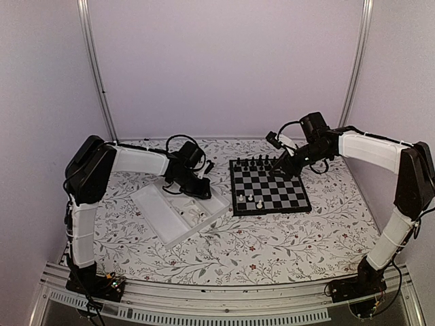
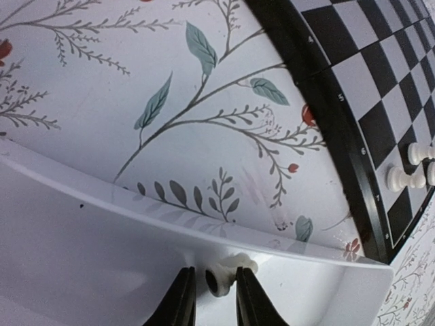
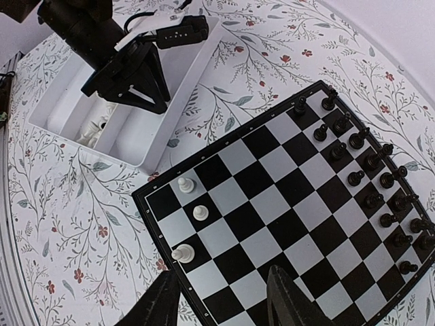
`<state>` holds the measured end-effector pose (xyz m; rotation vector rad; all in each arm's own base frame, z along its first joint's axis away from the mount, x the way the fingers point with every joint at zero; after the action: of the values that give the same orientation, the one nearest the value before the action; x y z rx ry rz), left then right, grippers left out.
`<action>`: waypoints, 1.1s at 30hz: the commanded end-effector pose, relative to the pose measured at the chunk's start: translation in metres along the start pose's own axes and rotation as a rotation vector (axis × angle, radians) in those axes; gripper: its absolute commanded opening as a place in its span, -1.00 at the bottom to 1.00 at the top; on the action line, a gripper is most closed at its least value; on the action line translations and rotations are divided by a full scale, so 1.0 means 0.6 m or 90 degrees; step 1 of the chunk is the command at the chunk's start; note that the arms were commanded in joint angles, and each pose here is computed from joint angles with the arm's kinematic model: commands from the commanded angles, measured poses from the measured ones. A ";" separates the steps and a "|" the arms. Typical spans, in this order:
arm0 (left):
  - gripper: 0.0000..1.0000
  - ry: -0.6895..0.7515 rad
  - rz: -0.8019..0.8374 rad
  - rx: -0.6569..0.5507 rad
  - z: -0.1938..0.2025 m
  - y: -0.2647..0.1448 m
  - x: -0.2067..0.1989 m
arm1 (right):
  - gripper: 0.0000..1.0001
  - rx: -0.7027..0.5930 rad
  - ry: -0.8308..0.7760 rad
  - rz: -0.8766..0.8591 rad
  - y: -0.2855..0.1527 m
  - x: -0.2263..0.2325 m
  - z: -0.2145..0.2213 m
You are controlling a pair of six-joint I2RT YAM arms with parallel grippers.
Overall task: Set up the chess pieces on the board
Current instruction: Pick up the chess piece from the storage box.
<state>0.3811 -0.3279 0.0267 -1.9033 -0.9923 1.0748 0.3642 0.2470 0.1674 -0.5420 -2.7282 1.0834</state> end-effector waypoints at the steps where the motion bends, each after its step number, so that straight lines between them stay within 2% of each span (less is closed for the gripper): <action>1: -0.60 -0.005 -0.006 0.012 0.005 0.002 0.007 | -0.05 -0.011 -0.012 0.004 -0.007 0.005 -0.005; 6: -0.64 0.001 0.004 0.011 0.006 0.009 0.005 | -0.05 -0.009 -0.011 0.002 -0.005 0.005 -0.003; 12: -0.85 0.006 0.011 0.009 0.005 0.004 0.002 | -0.05 -0.015 0.000 -0.017 0.001 0.010 -0.004; 18: -0.91 -0.003 0.030 -0.051 -0.026 -0.057 -0.002 | -0.06 -0.051 0.013 -0.064 0.003 0.026 -0.026; 26: -0.88 -0.035 0.135 -0.134 -0.063 -0.144 -0.043 | -0.06 -0.040 -0.023 -0.073 0.032 0.047 -0.078; 28: -0.88 -0.047 0.172 -0.150 -0.072 -0.161 -0.060 | -0.08 -0.025 -0.034 -0.043 0.049 0.041 -0.091; 33: -0.84 -0.093 0.282 -0.186 -0.092 -0.194 -0.102 | -0.10 -0.048 0.035 -0.041 0.076 0.025 -0.135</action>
<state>0.3809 -0.3272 0.1411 -2.2596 -0.9610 1.2449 0.3681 0.3216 0.1920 -0.4158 -2.7965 1.0023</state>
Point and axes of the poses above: each gripper's point midway between its finger pads, its own y axis out along the fingers, its own x axis along the line the jaws close on, z = x × y, the point moved 1 cm from there along -y, back along the fingers, and after that the axes turned 7 degrees about -y, right-handed, at the moved point
